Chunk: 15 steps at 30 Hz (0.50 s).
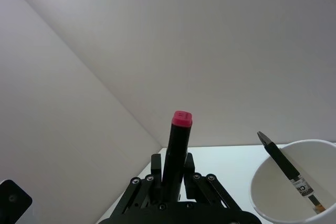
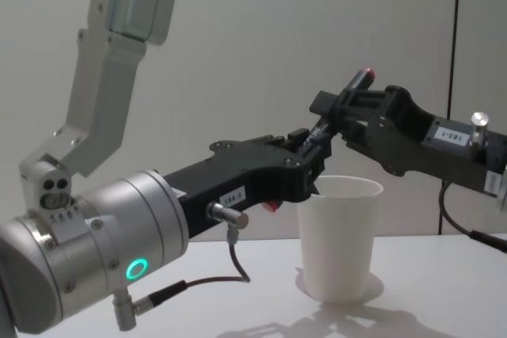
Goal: Place the pen into the pen holder.
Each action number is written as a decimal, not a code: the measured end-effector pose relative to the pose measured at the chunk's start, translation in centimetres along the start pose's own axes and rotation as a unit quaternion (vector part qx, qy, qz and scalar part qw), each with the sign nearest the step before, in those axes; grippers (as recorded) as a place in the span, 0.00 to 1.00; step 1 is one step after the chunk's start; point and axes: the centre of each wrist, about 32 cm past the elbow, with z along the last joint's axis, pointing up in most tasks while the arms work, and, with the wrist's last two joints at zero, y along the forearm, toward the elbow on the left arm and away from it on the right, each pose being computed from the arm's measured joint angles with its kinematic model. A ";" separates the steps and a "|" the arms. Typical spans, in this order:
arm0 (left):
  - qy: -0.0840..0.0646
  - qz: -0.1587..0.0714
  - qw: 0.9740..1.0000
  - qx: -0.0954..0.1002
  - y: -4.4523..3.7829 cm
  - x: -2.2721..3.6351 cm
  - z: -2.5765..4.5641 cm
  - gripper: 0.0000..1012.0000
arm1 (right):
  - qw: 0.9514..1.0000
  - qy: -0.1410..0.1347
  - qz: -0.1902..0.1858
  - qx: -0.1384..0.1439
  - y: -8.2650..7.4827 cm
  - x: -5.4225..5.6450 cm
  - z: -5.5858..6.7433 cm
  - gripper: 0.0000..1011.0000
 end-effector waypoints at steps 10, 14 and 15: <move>0.000 0.000 1.000 0.000 0.00 0.01 0.00 0.20 | 1.000 0.000 0.000 0.001 0.0 0.0 0.0 0.20; 0.000 0.000 1.000 0.000 0.01 0.01 0.00 0.30 | 1.000 0.000 0.000 0.001 0.0 0.0 0.0 0.20; 0.000 0.000 1.000 0.000 0.01 0.01 0.00 0.32 | 1.000 0.000 0.000 0.001 0.0 0.0 0.0 0.20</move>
